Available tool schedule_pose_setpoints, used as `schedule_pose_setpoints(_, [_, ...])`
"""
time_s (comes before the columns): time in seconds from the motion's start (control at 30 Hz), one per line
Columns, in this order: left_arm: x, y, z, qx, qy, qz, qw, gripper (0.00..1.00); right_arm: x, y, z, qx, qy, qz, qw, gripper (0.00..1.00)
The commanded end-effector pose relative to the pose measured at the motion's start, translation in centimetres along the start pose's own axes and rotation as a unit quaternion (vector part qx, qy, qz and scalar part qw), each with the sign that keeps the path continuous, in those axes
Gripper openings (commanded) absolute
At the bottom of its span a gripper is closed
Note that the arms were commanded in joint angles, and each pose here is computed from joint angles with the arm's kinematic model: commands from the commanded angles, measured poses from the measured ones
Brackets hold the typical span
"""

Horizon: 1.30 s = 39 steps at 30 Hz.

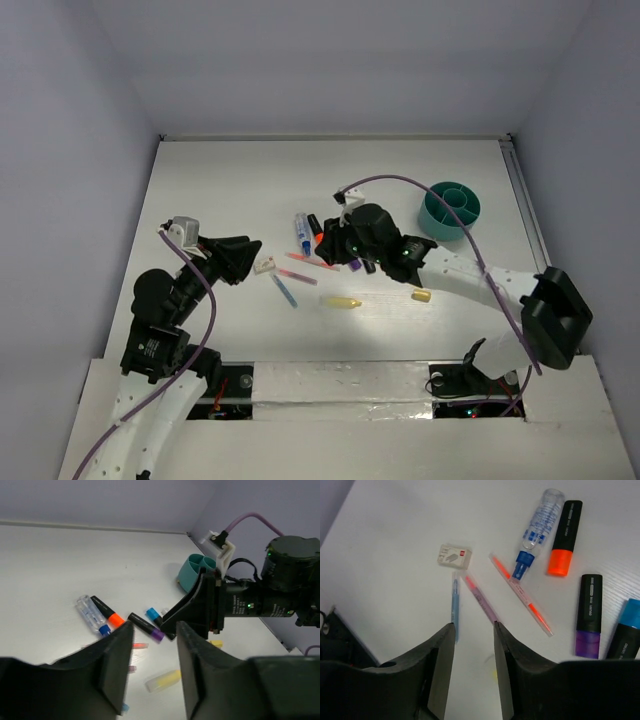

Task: Sort the stationery into containers
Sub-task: Pick up the stationery from the center of the board.

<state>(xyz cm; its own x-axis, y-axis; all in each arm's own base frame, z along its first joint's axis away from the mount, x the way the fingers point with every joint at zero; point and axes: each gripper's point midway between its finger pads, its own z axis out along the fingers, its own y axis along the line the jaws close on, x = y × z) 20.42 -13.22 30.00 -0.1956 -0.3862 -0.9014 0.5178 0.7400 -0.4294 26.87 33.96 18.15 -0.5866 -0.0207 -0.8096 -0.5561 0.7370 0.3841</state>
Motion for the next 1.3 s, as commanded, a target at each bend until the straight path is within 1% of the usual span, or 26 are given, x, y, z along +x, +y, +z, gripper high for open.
schedule_pose_setpoints(0.0, [-1.0, -0.3, -0.2, 0.002, -0.017, 0.007, 1.0, 0.35, -1.0, -0.8, 2.1, 0.047, -0.011, -0.009, 0.999, 0.47])
schedule_pose_setpoints(0.03, [-0.9, -0.1, -0.2, -0.001, -0.017, 0.007, 1.0, 0.32, -1.4, -0.7, 2.7, 0.048, -0.013, -0.006, 0.999, 0.53])
schedule_pose_setpoints(0.07, [-0.9, 0.0, -0.2, -0.005, -0.018, 0.005, 1.0, 0.27, -1.1, -1.0, 3.2, 0.055, -0.006, -0.006, 0.998, 0.55])
schedule_pose_setpoints(0.1, [-0.9, 0.2, -0.1, -0.011, -0.018, 0.004, 1.0, 0.24, 0.0, -1.7, 4.2, 0.069, 0.011, -0.008, 0.998, 0.56])
schedule_pose_setpoints(0.13, [-0.8, 0.6, -0.1, -0.022, -0.016, 0.003, 1.0, 0.22, -0.4, -1.2, 4.8, 0.071, 0.01, -0.01, 0.997, 0.56])
schedule_pose_setpoints(0.17, [-0.8, 0.6, -0.2, -0.023, -0.016, 0.002, 1.0, 0.2, 0.1, -1.8, 5.2, 0.085, 0.018, -0.009, 0.996, 0.56])
schedule_pose_setpoints(0.2, [-0.8, 0.7, -0.2, -0.023, -0.015, 0.002, 1.0, 0.2, 0.4, -2.0, 5.7, 0.089, 0.022, -0.009, 0.996, 0.56])
schedule_pose_setpoints(0.23, [-0.9, 0.7, -0.3, -0.025, -0.02, 0.003, 0.999, 0.2, 1.8, -2.8, 7.1, 0.104, 0.042, -0.006, 0.994, 0.56])
schedule_pose_setpoints(0.27, [-1.0, 0.6, -0.3, -0.024, -0.021, 0.004, 0.999, 0.21, 1.3, -2.5, 7.2, 0.102, 0.038, -0.003, 0.994, 0.56])
schedule_pose_setpoints(0.37, [-1.0, 0.6, -0.5, -0.025, -0.024, 0.003, 0.999, 0.22, 2.7, -3.3, 9.1, 0.115, 0.053, -0.001, 0.992, 0.55])
schedule_pose_setpoints(0.43, [-1.0, 0.5, -0.5, -0.02, -0.023, 0.002, 1.0, 0.24, 1.9, -3.2, 10.1, 0.122, 0.047, -0.001, 0.991, 0.54])
schedule_pose_setpoints(0.57, [-0.8, 0.4, -0.3, -0.018, -0.019, 0.001, 1.0, 0.25, 2.0, -4.3, 11.9, 0.154, 0.042, -0.001, 0.987, 0.53])
schedule_pose_setpoints(0.63, [-0.8, 0.4, -0.3, -0.017, -0.02, 0.0, 1.0, 0.26, 1.6, -4.5, 12.4, 0.164, 0.036, -0.001, 0.986, 0.52])
schedule_pose_setpoints(0.83, [-0.8, 0.3, -0.4, -0.015, -0.021, 0.0, 1.0, 0.27, 2.9, -5.6, 13.7, 0.186, 0.049, 0.001, 0.981, 0.52])
schedule_pose_setpoints(1.13, [-0.7, 0.3, -0.3, -0.013, -0.018, 0.0, 1.0, 0.28, 3.6, -6.0, 15.2, 0.194, 0.054, 0.0, 0.98, 0.52])
schedule_pose_setpoints(1.23, [-0.6, 0.4, -0.2, -0.014, -0.017, -0.001, 1.0, 0.28, 3.6, -6.2, 15.4, 0.196, 0.051, -0.001, 0.979, 0.5])
schedule_pose_setpoints(1.27, [-0.6, 0.4, -0.2, -0.014, -0.017, -0.001, 1.0, 0.28, 3.8, -6.3, 15.6, 0.197, 0.051, -0.002, 0.979, 0.48])
